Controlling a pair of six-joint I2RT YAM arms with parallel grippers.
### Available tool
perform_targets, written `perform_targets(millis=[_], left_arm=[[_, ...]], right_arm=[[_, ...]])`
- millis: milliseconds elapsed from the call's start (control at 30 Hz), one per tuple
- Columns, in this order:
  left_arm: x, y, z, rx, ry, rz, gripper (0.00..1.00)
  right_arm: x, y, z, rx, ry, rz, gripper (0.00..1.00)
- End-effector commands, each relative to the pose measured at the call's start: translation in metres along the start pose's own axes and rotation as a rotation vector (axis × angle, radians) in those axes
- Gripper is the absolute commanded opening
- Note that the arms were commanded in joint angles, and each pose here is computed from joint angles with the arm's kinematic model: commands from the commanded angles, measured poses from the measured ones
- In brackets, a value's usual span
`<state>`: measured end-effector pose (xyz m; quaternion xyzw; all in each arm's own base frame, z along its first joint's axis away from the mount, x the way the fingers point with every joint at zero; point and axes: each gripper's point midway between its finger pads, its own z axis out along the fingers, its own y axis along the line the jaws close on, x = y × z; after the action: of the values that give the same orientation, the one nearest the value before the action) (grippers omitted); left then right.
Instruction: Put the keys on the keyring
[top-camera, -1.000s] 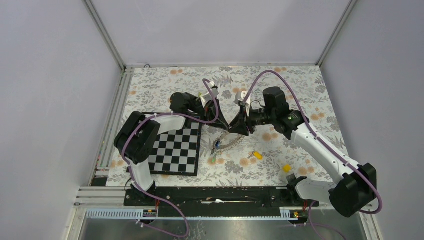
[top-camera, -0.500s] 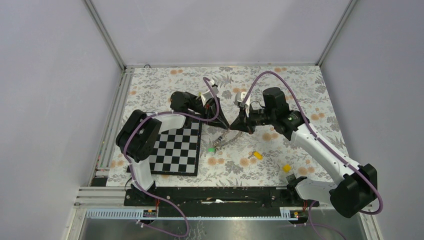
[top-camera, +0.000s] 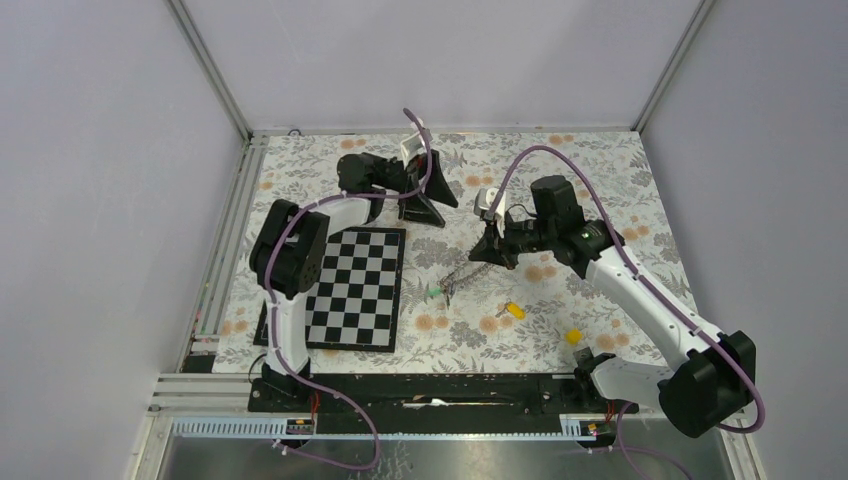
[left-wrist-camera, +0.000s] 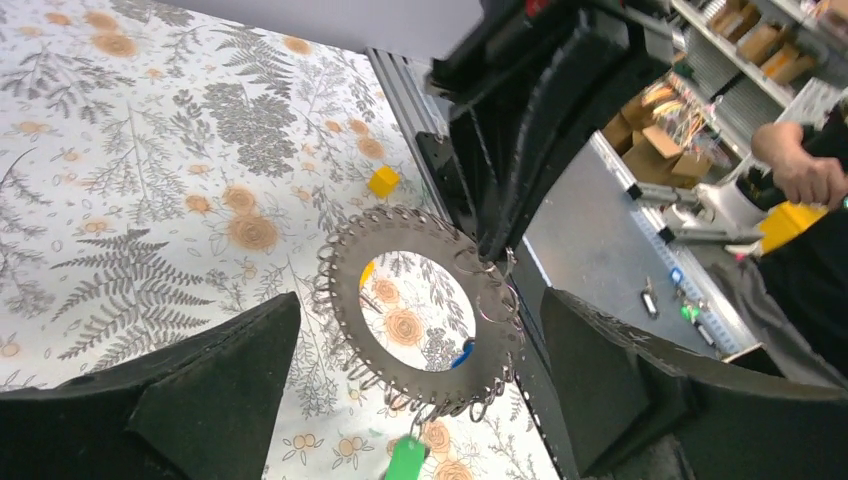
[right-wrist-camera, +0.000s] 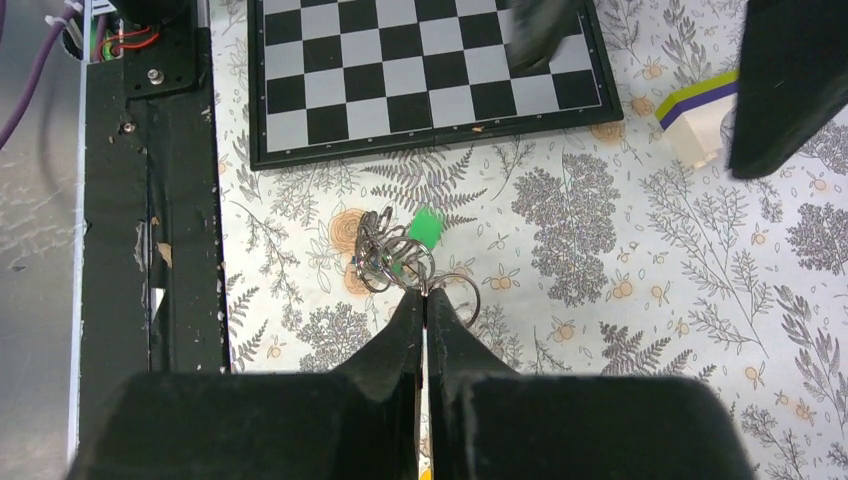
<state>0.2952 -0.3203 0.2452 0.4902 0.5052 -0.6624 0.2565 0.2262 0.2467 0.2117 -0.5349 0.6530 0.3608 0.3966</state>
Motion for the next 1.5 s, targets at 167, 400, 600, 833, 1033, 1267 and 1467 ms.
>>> perform_targets(millis=[167, 400, 600, 833, 1033, 1267, 1467], left_arm=[[-0.062, 0.030, -0.033, -0.059, -0.088, -0.321, 0.99], [-0.105, -0.004, -0.045, -0.084, -0.252, -0.212, 0.99], [-0.117, -0.031, -0.056, -0.138, -0.313, -0.063, 0.99], [-0.100, 0.036, -0.088, -0.541, -0.314, -0.149, 0.99], [-0.084, 0.038, -0.102, -0.751, -0.165, 0.083, 0.99], [-0.030, -0.024, -0.050, -0.436, 0.061, 0.332, 0.96], [0.013, -0.049, -0.005, -0.290, 0.181, 0.463, 0.82]], right_arm=[[-0.021, -0.011, -0.010, 0.040, 0.001, -0.091, 0.00], [-0.021, -0.015, -0.009, 0.054, 0.009, -0.078, 0.00], [-0.025, -0.016, -0.012, 0.062, 0.001, -0.079, 0.00], [-0.038, -0.014, -0.017, 0.070, -0.014, -0.089, 0.00], [-0.037, -0.010, -0.020, 0.064, -0.023, -0.153, 0.00], [-0.031, -0.008, -0.018, 0.049, -0.040, -0.270, 0.00], [-0.039, 0.002, -0.009, -0.014, -0.124, -0.198, 0.00]])
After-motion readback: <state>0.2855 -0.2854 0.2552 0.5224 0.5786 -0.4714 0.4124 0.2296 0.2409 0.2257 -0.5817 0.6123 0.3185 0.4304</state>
